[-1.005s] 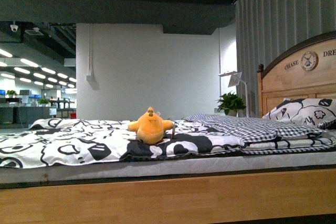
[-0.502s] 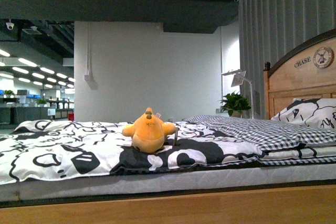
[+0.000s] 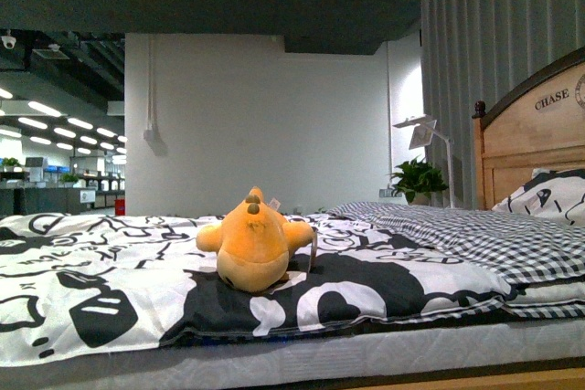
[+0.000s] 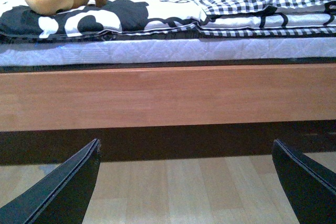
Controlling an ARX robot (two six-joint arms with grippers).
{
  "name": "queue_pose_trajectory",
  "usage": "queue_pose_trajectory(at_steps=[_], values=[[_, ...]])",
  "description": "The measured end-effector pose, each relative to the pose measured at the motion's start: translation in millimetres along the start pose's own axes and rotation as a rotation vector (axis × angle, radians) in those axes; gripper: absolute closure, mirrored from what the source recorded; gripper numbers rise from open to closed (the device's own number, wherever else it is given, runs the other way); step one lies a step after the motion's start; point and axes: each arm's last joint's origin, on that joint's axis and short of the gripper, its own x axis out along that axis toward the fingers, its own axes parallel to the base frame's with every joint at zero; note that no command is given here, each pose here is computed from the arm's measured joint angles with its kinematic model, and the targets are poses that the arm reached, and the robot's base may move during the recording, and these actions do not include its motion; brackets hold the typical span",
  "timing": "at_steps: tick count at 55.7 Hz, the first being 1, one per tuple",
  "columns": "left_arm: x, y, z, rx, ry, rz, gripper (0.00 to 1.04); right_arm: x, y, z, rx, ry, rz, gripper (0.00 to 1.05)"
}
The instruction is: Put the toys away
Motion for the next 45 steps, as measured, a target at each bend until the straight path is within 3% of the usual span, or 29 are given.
queue_pose_trajectory(at_steps=[45], values=[[0.0, 0.0, 0.0, 0.0, 0.0, 0.0, 0.06, 0.0, 0.0, 0.0, 0.0, 0.0, 0.0, 0.07]])
